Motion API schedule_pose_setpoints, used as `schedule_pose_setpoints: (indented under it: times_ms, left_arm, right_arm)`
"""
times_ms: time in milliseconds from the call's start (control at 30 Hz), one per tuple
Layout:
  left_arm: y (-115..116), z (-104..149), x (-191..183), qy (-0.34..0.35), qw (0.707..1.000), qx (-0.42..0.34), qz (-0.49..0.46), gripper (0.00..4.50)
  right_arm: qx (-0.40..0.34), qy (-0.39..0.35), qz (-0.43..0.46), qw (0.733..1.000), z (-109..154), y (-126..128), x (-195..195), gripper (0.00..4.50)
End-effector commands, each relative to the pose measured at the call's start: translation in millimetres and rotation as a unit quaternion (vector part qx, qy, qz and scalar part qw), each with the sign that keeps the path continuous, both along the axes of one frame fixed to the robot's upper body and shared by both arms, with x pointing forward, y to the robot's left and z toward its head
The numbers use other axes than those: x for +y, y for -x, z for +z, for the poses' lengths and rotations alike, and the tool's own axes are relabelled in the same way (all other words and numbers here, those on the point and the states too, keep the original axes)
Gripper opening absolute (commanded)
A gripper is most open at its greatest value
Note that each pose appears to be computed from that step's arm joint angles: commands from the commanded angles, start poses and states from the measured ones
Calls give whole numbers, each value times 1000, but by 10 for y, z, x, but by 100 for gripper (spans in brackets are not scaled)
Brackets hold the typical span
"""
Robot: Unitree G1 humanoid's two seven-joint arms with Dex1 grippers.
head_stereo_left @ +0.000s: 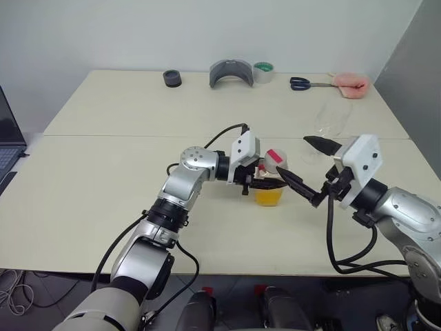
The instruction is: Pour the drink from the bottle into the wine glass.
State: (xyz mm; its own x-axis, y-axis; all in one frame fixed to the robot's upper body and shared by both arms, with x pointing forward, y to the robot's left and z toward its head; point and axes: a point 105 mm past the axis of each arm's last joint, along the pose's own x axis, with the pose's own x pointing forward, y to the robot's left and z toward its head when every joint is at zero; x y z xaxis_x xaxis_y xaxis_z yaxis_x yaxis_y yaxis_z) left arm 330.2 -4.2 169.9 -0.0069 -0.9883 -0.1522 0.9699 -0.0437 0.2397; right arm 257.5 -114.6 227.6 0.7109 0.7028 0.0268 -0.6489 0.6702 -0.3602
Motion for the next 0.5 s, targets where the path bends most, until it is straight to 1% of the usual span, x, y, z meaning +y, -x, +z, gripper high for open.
schedule_pose_setpoints:
  times_ms: [33,100,333,500]
  left_arm:
    - [26,126,-18,16,1000,-25,-8,180]
    - [26,132,-19,17,999,-26,-9,180]
    - [30,143,-26,18,999,-26,-11,180]
    - [30,152,-32,18,999,-27,-13,180]
  right_arm:
    - [-16,6,50,999,114,182,146,450]
    - [-15,8,57,998,119,195,184,450]
    - [-49,34,24,998,136,-39,281,450]
    - [-64,33,16,997,152,-94,290,450]
